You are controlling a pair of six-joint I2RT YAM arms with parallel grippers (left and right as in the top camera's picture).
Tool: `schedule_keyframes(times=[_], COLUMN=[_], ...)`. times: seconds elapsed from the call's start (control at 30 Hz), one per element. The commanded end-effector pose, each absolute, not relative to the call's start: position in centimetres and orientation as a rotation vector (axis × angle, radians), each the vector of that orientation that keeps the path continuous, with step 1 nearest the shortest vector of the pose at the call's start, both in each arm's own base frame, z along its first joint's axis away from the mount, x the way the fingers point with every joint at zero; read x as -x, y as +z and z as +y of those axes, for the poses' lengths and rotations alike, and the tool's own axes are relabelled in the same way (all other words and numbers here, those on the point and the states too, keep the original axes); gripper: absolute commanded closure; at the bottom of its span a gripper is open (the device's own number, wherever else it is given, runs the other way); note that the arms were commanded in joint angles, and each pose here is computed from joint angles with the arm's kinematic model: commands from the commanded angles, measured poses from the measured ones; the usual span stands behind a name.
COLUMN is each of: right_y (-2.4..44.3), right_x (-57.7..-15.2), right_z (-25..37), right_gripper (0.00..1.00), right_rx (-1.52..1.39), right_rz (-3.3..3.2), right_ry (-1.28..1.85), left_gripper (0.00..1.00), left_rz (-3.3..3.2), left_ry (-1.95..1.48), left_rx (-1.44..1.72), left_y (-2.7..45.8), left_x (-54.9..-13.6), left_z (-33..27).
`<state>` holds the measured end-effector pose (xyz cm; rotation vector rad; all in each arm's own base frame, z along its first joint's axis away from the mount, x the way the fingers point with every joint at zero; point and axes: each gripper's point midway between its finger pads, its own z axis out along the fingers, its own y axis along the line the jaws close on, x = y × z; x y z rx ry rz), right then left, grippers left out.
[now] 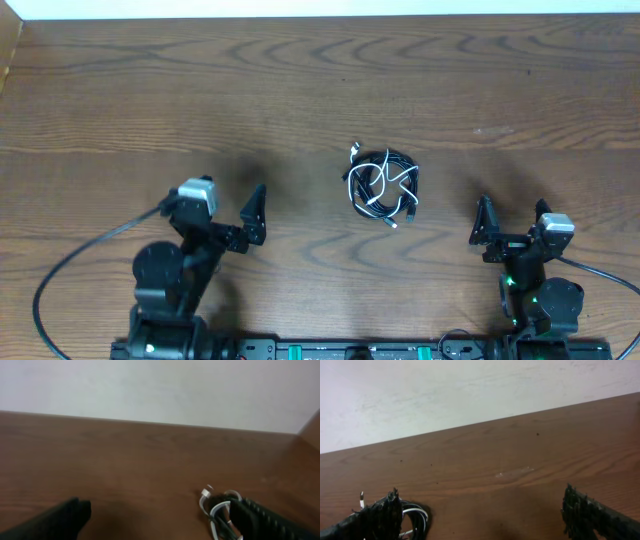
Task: Untangle cables
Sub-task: 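Move the left gripper forward toward the black and white cable bundle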
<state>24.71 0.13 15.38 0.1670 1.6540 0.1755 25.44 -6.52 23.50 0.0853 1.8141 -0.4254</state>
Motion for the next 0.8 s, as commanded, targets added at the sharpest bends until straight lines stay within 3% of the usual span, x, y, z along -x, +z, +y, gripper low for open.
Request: schedule_keyframes(times=[0.0,0.5,0.77], right_y=[15.2,15.2,15.2], right_x=[-24.7,-24.7,-24.7], right_z=[0.3,0.3,0.3], right_gripper=[0.01,0.01,0.01], right_rx=[-0.173,-0.173,-0.173], right_rz=[1.659,1.659,1.659], right_ry=[0.186,0.186,0.186], left_gripper=[0.02,0.02,0.02], left_rz=[1.838,2.123,2.088], left_ry=[-0.535,-0.775,-1.043], left_rx=[-0.114,0.029,-0.143], left_y=[25.7,24.5,26.4], left_x=[-25.4,-24.0,-21.8], left_z=[-8.1,-9.9,-13.4])
